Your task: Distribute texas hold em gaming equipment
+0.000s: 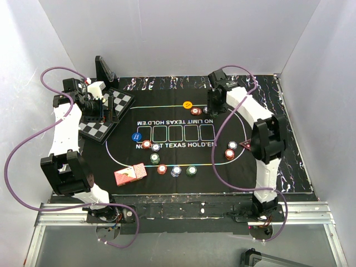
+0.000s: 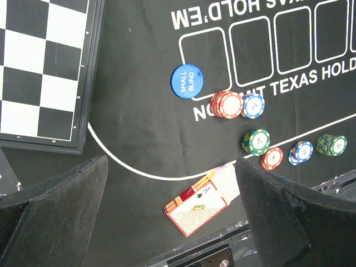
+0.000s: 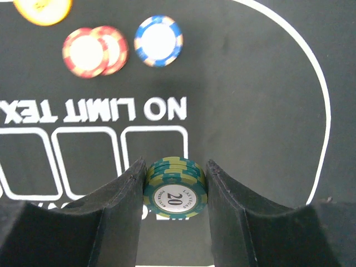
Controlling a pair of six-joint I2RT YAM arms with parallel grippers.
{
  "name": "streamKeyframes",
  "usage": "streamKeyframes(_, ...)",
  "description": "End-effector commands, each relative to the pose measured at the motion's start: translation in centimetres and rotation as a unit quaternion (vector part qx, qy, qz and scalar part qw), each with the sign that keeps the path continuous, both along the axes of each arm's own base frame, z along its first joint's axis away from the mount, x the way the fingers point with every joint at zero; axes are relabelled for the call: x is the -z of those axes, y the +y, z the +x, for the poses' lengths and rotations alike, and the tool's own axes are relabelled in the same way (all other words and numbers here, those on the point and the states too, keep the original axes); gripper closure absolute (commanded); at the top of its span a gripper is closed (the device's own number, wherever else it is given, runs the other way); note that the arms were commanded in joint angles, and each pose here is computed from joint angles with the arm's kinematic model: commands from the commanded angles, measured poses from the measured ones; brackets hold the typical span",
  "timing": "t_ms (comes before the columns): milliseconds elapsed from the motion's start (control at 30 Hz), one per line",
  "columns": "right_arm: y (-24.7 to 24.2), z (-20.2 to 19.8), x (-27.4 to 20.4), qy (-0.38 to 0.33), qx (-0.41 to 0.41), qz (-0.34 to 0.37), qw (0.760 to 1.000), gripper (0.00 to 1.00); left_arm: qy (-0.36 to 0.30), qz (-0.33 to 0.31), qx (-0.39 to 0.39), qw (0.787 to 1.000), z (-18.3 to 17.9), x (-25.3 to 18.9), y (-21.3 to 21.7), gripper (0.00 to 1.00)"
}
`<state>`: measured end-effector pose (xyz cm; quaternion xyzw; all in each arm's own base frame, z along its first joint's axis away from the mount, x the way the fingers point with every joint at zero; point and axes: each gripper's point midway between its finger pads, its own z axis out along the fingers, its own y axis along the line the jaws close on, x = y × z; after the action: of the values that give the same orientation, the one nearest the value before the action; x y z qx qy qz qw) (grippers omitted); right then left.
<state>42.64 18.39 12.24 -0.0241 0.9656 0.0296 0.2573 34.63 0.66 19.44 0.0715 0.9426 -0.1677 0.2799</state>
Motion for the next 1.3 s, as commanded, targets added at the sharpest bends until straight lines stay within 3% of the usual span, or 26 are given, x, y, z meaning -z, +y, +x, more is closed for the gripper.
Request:
streamKeyframes(0,-1.7,3.1,2.0,0.015,0.029,0.006,0.999,0.99,-0.018,0.011,0.005,1.000,0.3,-0.7,0.3,0.00)
streamKeyframes(500,-3.4,8.7,6.7,0.032,0.072,-0.005,0.997,0.98,-0.013,0.015,0.002,1.000,0.1,-0.2,0.6,0.00)
streamKeyframes(633,-3.8,8.3,7.6,0.045,0.070,-0.013,0.996,0.55,-0.012,0.016,0.002,1.000,0.0,0.0,0.5,0.00)
streamKeyframes(733,-3.9,8.0,7.4,0.047,0.072,-0.014,0.996,0.33,-0.012,0.016,0.002,1.000,-0.1,0.0,0.5,0.00)
streamKeyframes(800,-4.1,8.0,7.2,0.047,0.076,-0.017,0.996,0.25,-0.014,0.014,0.003,1.000,-0.2,-0.1,0.4,0.00)
streamKeyframes(933,-4.2,8.1,5.8,0.038,0.077,-0.016,0.996,0.17,-0.019,0.011,0.002,1.000,-0.4,-0.4,0.3,0.00)
streamKeyframes(1133,-3.6,7.7,0.2,-0.011,0.078,0.000,0.997,0.14,-0.024,0.010,0.001,1.000,-0.6,-0.9,0.1,0.00)
streamKeyframes(1267,-2.5,5.0,-4.1,-0.043,0.062,0.006,0.997,0.14,-0.026,0.007,0.001,1.000,-0.6,-1.2,0.0,0.00)
